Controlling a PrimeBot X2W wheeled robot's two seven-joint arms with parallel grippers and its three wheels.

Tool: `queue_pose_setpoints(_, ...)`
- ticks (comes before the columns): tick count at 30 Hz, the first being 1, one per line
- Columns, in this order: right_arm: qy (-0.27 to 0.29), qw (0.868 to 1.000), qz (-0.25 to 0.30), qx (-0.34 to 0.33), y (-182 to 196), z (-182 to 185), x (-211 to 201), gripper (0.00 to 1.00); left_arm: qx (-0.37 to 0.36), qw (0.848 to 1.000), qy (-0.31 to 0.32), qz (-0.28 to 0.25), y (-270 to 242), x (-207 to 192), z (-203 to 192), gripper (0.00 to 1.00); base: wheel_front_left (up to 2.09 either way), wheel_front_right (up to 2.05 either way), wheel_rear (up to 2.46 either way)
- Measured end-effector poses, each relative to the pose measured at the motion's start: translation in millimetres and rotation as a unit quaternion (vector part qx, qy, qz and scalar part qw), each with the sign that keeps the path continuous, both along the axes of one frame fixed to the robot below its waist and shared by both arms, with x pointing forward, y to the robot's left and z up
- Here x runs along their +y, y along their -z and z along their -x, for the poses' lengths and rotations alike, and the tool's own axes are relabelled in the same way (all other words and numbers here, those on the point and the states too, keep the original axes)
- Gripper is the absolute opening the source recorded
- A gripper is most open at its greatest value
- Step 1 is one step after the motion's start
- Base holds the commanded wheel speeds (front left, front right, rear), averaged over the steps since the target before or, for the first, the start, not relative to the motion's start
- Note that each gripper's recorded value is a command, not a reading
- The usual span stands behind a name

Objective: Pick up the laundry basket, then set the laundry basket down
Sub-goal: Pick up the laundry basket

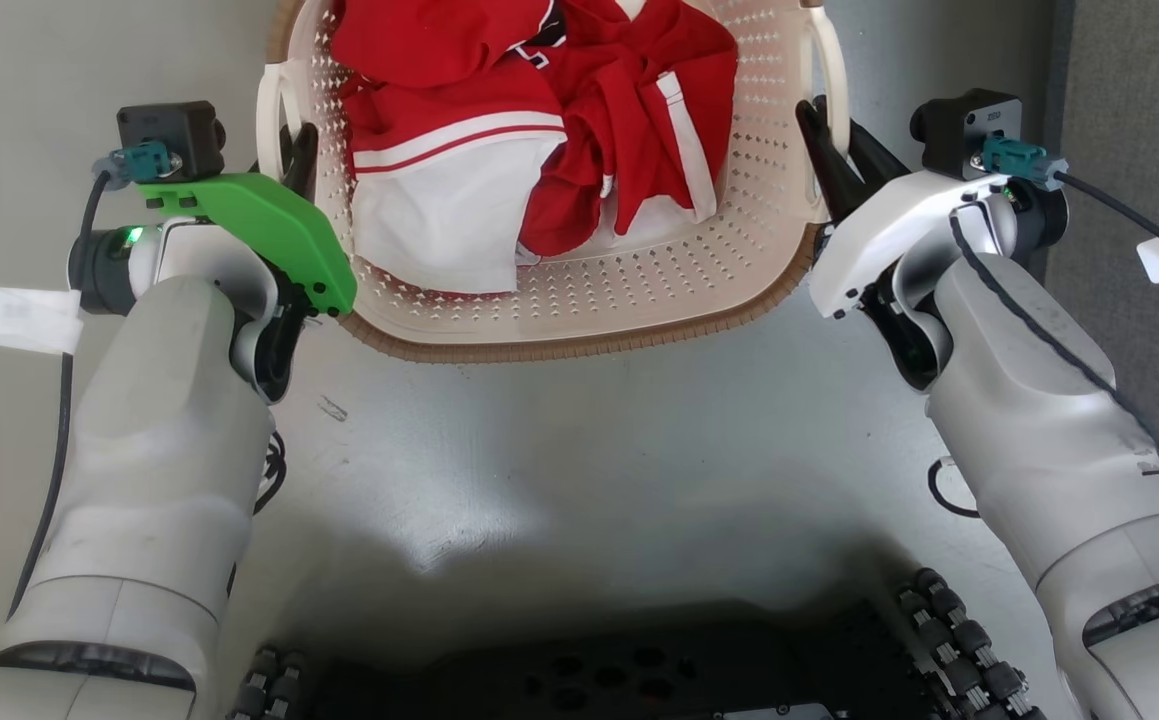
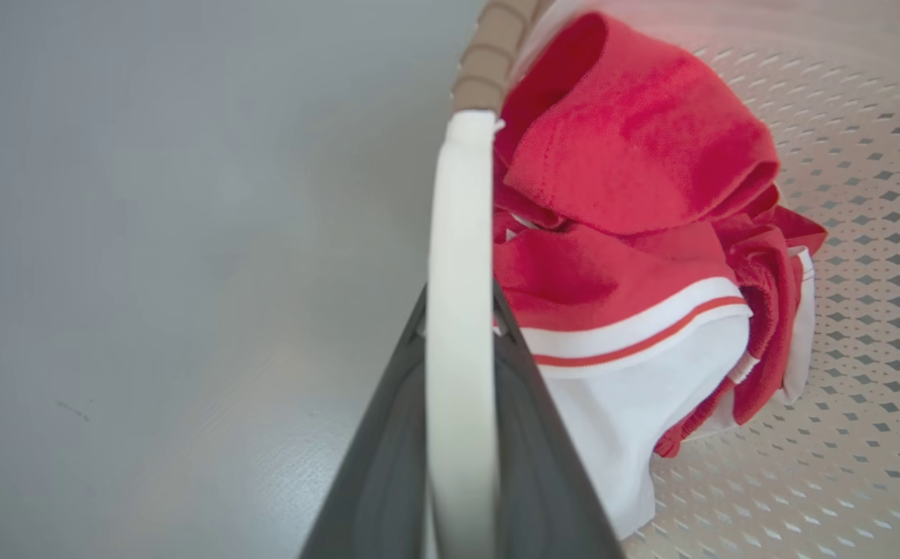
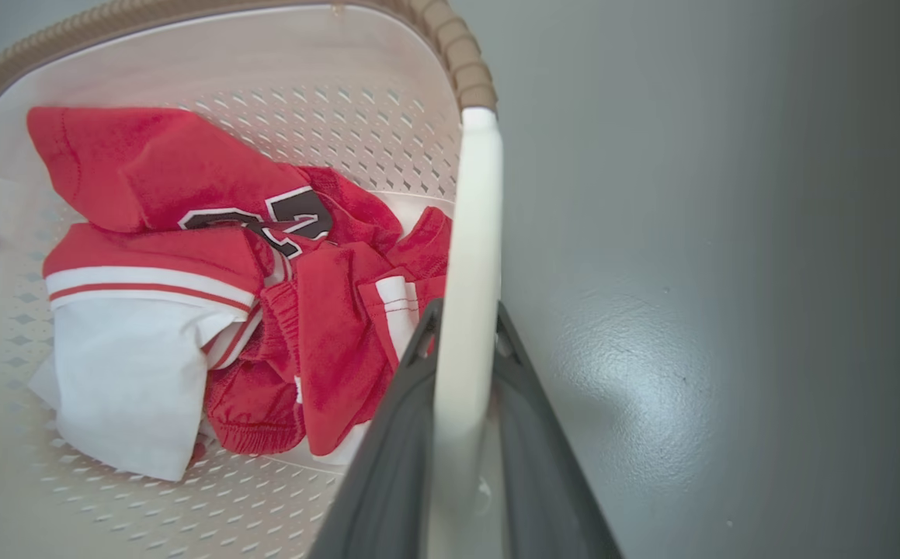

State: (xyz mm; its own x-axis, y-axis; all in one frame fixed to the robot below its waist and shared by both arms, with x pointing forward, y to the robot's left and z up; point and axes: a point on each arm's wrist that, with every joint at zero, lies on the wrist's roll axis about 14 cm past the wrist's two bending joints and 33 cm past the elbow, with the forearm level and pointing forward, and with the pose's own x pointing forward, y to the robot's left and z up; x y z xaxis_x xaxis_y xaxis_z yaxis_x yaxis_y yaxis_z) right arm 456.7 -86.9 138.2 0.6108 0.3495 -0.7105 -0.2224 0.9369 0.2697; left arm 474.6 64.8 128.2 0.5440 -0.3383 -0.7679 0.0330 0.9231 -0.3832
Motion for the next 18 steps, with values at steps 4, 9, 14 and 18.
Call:
queue_pose_setpoints(4,-0.002,1.000,0.002,0.001,-0.4,-1.5,0.5,0.00,-0.001,1.000,0.001,-0.003,-1.2,0.8,-0.6,0.00,0.00,0.00,0.00)
queue_pose_setpoints(9,-0.007,1.000,0.004,0.005,-2.8,0.4,2.0,0.00,0.004,1.000,0.003,-0.005,-3.9,2.4,3.9,0.00,0.00,0.00,0.00)
queue_pose_setpoints(14,-0.011,1.000,0.009,0.008,-7.5,2.8,0.1,0.00,0.009,1.000,0.004,-0.005,-9.7,0.7,7.6,0.00,0.00,0.00,0.00)
queue_pose_setpoints(18,-0.011,1.000,0.014,0.015,-12.2,5.9,-2.2,0.00,0.024,1.000,0.004,-0.004,-14.5,-1.1,13.7,0.00,0.00,0.00,0.00)
